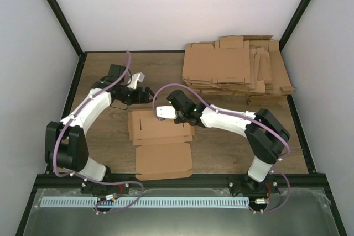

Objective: Fold the paper box

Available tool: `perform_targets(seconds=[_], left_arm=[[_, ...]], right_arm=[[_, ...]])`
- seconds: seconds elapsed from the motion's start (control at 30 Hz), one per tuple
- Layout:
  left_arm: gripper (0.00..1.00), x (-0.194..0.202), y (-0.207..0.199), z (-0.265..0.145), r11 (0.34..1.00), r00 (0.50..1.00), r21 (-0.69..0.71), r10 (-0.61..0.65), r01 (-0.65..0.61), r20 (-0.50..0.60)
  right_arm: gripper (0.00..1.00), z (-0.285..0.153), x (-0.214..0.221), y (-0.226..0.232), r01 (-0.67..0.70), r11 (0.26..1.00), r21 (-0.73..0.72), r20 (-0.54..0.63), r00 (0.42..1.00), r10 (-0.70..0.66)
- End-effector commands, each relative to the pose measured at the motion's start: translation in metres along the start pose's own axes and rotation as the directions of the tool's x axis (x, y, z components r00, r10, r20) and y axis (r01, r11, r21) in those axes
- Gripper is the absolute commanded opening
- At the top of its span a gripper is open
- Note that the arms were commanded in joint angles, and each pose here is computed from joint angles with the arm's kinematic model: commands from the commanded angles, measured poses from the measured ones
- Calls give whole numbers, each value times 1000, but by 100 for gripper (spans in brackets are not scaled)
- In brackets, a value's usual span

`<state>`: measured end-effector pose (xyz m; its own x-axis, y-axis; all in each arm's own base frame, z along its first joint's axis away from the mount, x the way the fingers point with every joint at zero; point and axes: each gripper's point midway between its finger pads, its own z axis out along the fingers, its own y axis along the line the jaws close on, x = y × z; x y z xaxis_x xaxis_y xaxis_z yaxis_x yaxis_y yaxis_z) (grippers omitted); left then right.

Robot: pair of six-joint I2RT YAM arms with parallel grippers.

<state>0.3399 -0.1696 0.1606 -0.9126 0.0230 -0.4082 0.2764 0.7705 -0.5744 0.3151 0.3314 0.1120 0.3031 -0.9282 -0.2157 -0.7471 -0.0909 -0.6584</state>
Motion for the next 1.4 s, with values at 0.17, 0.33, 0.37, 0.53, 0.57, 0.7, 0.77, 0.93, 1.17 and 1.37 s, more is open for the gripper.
perform_targets(seconds=[0.17, 0.33, 0.37, 0.53, 0.57, 0.7, 0.77, 0.93, 1.17, 1.37], left_arm=[[86, 8, 16, -6, 895, 942, -334, 332, -297, 54], [86, 32, -11, -5, 729, 765, -284, 644, -623, -25], [86, 35, -12, -3, 693, 733, -285, 679, -662, -52], [83, 53, -3, 18, 585, 636, -257, 739, -769, -222], [82, 54, 1, 22, 580, 635, -263, 732, -771, -247], [78, 50, 7, 28, 561, 625, -281, 737, -778, -258], [76, 49, 0, 31, 562, 615, -258, 753, -786, -233], [71, 55, -13, 33, 571, 601, -198, 780, -797, -172], [58, 72, -14, 40, 585, 602, -143, 782, -798, -161], [33, 71, -9, 44, 582, 600, -149, 779, -800, -181]], right_arm=[[2, -8, -10, -1, 41, 999, -19, 33, 999, -40], [2, -14, -12, 1, 35, 999, -31, 60, 998, -33], [2, -14, -13, 2, 37, 999, -33, 63, 997, -34], [2, -16, -18, 0, 47, 998, -33, 88, 995, -44], [2, -16, -19, 0, 48, 998, -31, 91, 995, -45], [2, -16, -20, -2, 43, 999, -29, 95, 995, -40], [2, -17, -22, -3, 38, 999, -27, 105, 994, -35], [2, -21, -26, -2, 28, 999, -28, 135, 990, -24], [1, -28, -33, -4, 21, 1000, -20, 184, 983, -17], [2, -33, -34, -5, 23, 1000, -13, 199, 980, -20]])
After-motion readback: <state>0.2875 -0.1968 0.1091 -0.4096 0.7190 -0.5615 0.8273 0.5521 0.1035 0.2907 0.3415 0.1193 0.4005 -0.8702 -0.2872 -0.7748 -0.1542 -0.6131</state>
